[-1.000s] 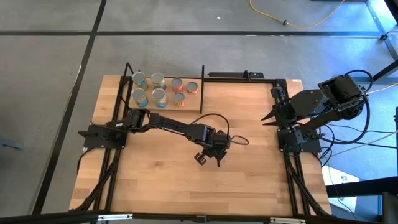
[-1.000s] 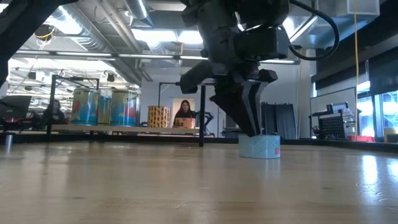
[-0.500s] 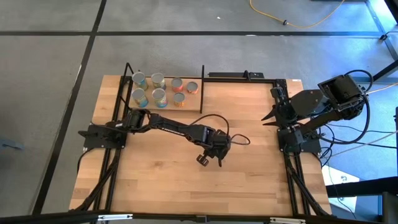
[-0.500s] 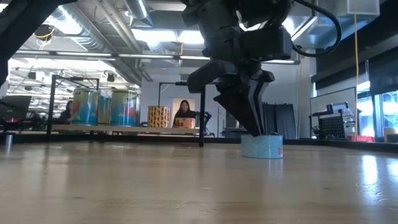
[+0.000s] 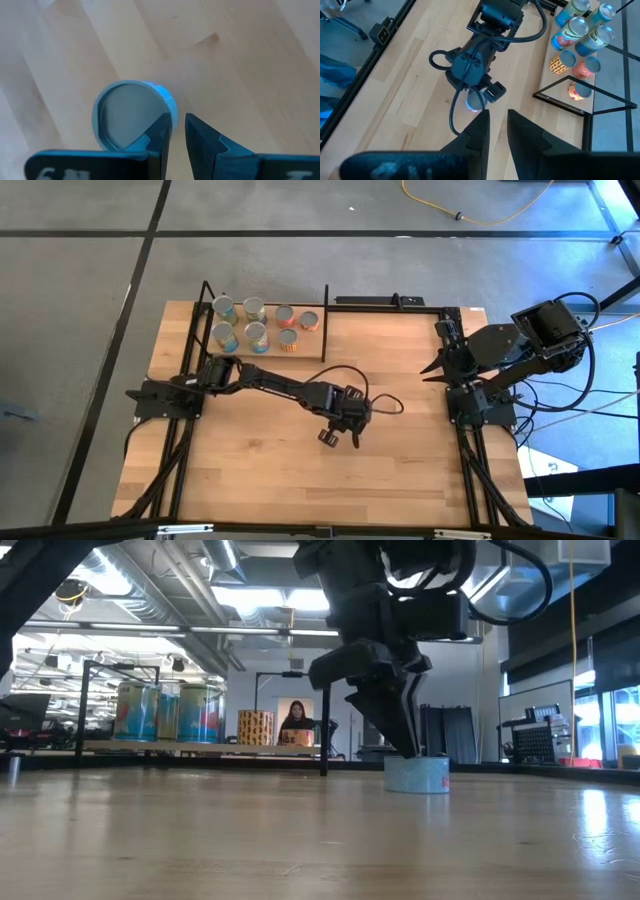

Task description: Pick and place cans onto a shelf

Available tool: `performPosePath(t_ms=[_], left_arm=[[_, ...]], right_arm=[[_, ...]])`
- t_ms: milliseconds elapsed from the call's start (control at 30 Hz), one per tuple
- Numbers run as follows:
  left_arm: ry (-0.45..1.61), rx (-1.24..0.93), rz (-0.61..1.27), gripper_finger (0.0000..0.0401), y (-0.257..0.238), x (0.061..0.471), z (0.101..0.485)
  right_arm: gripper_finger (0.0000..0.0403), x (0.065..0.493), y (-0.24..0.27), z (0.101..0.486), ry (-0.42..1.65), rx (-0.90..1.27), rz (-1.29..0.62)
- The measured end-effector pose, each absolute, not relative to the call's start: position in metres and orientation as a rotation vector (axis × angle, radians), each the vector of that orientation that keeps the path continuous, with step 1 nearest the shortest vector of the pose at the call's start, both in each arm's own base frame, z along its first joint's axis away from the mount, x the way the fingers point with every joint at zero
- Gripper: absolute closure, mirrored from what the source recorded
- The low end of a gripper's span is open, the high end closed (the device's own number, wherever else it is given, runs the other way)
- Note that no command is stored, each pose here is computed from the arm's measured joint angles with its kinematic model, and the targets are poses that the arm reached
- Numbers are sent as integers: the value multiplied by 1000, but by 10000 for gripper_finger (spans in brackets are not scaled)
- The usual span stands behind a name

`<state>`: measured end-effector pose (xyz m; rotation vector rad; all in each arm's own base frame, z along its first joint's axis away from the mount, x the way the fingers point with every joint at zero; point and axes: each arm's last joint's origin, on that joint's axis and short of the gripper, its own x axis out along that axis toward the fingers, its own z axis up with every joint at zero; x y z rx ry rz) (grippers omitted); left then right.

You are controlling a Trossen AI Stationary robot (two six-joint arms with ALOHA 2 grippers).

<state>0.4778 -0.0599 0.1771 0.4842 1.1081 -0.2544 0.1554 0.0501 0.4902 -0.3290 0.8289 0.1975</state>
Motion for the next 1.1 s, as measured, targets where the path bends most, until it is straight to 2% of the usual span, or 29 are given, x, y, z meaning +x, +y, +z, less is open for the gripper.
performPosePath(t_ms=[1100], left_arm=[[1103, 433, -249, 348, -42, 482, 176]], right_arm=[[334, 155, 50, 490, 829, -332, 200]])
